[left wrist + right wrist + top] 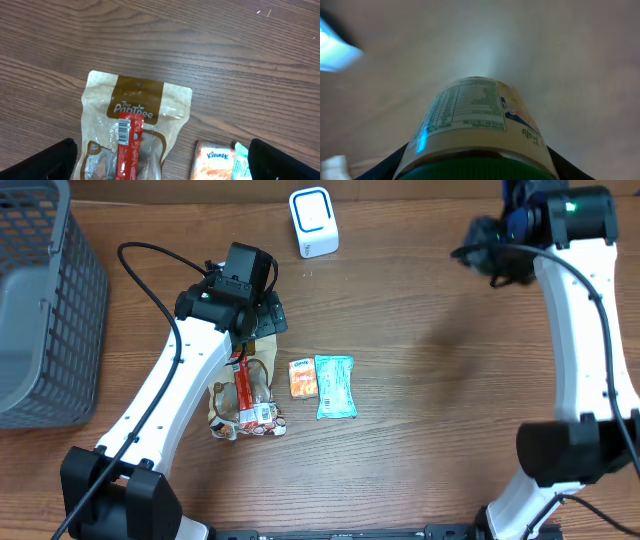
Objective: Scan the item barcode
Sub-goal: 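Carry the jar to the right and lower it onto the table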
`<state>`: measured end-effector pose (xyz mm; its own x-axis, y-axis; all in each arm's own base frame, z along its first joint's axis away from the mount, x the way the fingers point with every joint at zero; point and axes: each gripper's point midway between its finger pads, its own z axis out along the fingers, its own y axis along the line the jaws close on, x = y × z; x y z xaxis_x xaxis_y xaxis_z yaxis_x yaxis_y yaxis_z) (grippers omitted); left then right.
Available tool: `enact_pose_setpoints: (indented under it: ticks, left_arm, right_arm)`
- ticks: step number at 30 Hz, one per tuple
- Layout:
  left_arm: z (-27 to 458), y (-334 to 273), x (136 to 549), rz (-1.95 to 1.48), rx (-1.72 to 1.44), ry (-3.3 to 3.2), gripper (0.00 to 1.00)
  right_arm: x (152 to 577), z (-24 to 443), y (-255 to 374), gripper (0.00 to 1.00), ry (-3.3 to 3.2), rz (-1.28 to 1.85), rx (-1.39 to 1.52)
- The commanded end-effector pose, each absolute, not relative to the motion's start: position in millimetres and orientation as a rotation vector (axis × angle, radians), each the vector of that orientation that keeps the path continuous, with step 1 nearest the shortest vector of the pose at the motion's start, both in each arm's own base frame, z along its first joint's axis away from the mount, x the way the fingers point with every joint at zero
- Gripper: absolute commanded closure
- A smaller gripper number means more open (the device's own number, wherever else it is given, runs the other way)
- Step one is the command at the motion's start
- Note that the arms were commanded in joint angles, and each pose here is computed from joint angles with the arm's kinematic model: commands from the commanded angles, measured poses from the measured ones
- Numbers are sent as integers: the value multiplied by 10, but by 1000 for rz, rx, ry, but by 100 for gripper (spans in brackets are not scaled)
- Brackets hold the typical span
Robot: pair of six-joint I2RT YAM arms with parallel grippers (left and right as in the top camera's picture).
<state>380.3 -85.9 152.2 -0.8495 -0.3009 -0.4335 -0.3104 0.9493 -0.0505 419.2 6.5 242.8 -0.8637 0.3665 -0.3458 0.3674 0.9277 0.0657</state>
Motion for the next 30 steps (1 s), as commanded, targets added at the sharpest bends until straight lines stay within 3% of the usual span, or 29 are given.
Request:
enact_pose_setpoints:
  ticks: [1, 8, 15, 17, 19, 20, 25, 30]
  left_arm:
    - [1604, -830, 3830, 40, -448, 2626, 0]
    - [1604, -830, 3830, 40, -448, 2626, 0]
    - [1603, -829, 3829, 41, -448, 2626, 0]
    - [1604, -830, 3830, 41, -448, 2626, 0]
    - [1604, -830, 3830, 40, -448, 2626, 0]
    - [1603, -829, 3829, 41, -448, 2626, 0]
    - [1604, -830, 3830, 40, -448, 2626, 1]
    - [1603, -829, 3829, 41, -448, 2626, 0]
  right_arm:
    - [4026, 1944, -288, 68, 2829, -53, 759]
    - [3674, 961, -695, 68, 2934, -48, 1005]
    - [3460, 450, -755, 61, 2954, 38, 1106]
    - [3438, 393, -752, 50, 2955, 38, 1107]
    - [3425, 359, -750, 10, 2956, 36, 1107]
    - [3422, 358, -754, 0, 2957, 31, 1106]
    - [3433, 464, -765, 0, 2962, 30, 1107]
    - [3594, 1047, -814, 0, 2924, 40, 1098]
